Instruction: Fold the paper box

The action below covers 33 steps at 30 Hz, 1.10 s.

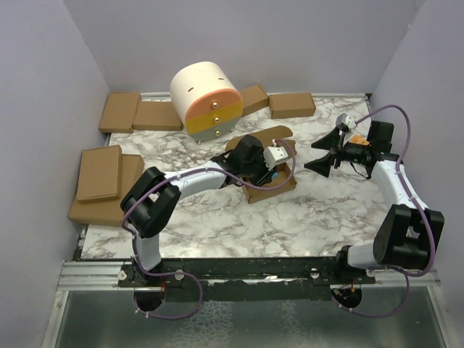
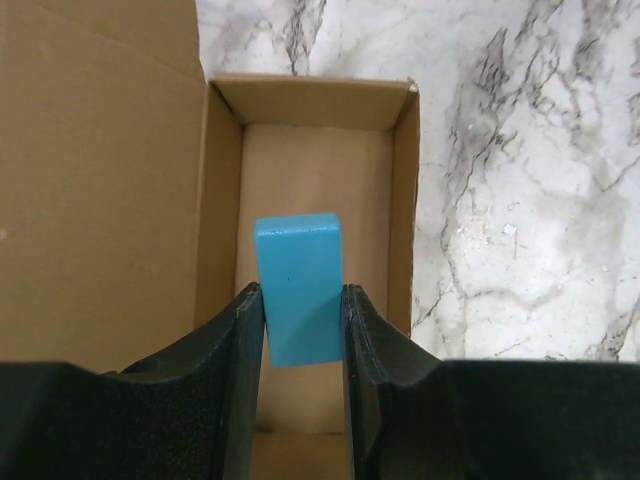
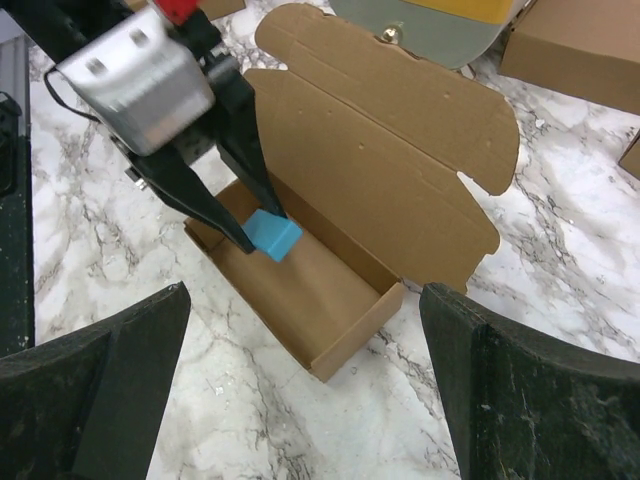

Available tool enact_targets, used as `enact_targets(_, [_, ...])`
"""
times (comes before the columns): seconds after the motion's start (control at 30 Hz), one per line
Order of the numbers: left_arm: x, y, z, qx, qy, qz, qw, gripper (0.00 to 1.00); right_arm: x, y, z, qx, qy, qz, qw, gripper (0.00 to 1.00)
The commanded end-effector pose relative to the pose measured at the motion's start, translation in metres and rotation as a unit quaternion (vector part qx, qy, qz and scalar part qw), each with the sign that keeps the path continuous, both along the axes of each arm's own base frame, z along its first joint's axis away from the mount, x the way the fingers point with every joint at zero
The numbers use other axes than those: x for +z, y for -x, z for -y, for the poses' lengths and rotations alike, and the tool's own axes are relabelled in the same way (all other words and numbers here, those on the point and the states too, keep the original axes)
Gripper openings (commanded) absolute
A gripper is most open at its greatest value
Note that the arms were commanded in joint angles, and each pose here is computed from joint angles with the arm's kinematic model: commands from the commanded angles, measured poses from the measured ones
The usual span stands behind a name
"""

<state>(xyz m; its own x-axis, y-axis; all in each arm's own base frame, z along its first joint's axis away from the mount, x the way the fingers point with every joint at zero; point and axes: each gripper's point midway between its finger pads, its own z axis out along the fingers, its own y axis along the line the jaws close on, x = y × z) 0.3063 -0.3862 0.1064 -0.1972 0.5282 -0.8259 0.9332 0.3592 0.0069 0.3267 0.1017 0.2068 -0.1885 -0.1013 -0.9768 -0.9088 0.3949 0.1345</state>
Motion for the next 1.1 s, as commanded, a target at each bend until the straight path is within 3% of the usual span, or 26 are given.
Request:
enact_targets(0.0, [-0.009,-0.005,0.012,0.002,0.005,-0.016,1.0,0.25,0.004,-0.005,0.006,-0.015,0.008,0.012,1.0,0.99])
enact_targets(0.3, [-0.021,-0.02,0.004,0.052,-0.006,-0.004,0.999,0.56,0.003,-0.005,0.008,-0.017,0.007,0.012,1.0,0.99])
enact_targets(0.5, [0.004,-0.022,0.002,0.071,0.023,0.015,0.997,0.59,0.005,-0.004,0.007,-0.012,0.003,0.015,1.0,0.99])
enact_targets(0.77, [0.086,-0.006,-0.028,0.107,0.176,0.049,0.977,0.62,0.018,-0.003,0.008,-0.021,0.013,0.054,0.998,0.99])
enact_targets(0.87, [0.109,-0.001,-0.052,0.131,0.242,0.045,0.96,0.72,0.033,-0.013,0.014,-0.054,0.03,0.095,0.994,0.99])
enact_targets(0.97, [0.123,-0.002,-0.083,0.17,0.304,0.028,0.937,0.86,0.045,-0.029,0.018,-0.097,-0.012,0.035,0.995,0.99])
enact_targets(1.07, [0.126,-0.006,-0.113,0.214,0.358,-0.015,0.908,0.95,0.046,-0.03,0.007,-0.006,-0.038,0.008,0.999,0.99])
